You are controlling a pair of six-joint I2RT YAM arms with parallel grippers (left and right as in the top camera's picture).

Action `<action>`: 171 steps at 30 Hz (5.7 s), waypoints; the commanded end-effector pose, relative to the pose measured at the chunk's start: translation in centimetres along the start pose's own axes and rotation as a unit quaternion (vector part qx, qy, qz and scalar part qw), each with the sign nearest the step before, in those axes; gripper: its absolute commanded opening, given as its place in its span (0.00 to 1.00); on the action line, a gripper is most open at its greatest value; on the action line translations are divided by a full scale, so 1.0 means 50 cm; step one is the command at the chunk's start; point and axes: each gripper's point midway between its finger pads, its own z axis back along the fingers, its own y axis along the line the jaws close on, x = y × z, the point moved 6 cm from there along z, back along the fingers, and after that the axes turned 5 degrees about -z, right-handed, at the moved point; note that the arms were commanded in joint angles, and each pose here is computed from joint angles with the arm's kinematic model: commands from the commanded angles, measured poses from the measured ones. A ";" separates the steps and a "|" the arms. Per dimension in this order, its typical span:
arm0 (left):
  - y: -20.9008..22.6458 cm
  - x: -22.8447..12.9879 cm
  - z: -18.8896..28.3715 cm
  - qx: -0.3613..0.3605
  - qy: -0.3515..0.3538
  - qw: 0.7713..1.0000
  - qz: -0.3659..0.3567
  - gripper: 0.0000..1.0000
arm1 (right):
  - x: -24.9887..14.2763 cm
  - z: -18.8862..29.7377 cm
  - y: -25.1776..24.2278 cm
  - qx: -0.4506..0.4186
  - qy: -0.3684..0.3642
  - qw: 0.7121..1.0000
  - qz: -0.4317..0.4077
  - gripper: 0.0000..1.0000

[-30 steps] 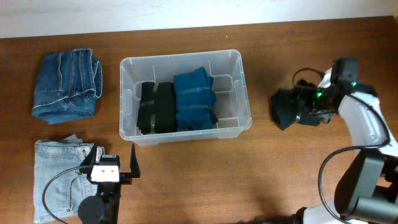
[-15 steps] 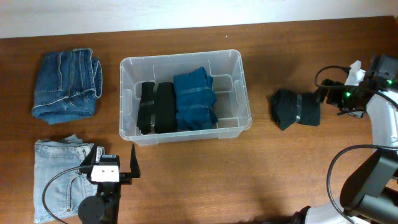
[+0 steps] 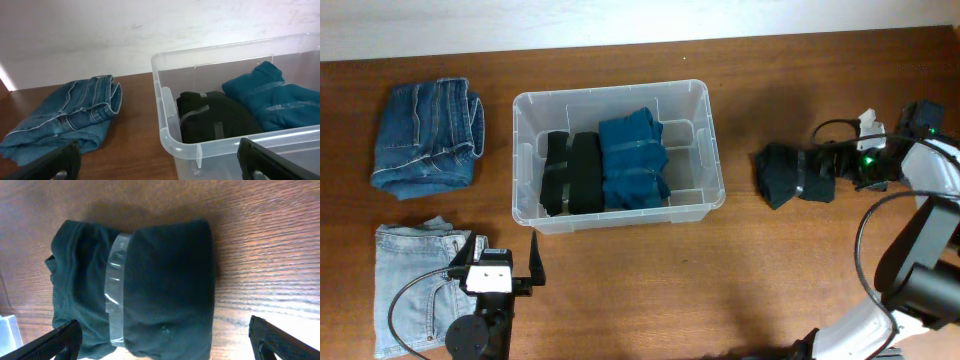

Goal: Pack container
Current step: 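Grasp the black garment with the right gripper and lift it, then carry the black garment left over the container beside the teal one, then lower the black garment into the container's right side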

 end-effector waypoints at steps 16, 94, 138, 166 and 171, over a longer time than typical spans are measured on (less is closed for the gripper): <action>-0.002 -0.002 0.000 -0.005 -0.001 1.000 -0.005 0.99 | -0.019 -0.087 -0.028 0.109 0.026 0.994 -0.011 0.99; -0.002 -0.002 0.000 -0.005 -0.001 1.000 -0.005 0.99 | 0.069 0.375 0.498 0.324 0.002 0.936 0.138 0.04; -0.002 -0.002 0.000 -0.005 -0.001 1.000 -0.005 0.99 | -0.078 0.136 0.725 -0.171 -0.021 0.966 0.191 0.04; -0.002 -0.002 0.000 -0.005 -0.001 1.000 -0.005 0.99 | -0.020 0.039 0.729 -0.231 -0.082 0.948 0.203 0.04; -0.002 -0.002 0.000 -0.005 -0.001 1.000 -0.005 0.99 | -0.011 0.043 0.726 -0.252 -0.080 0.926 0.270 0.04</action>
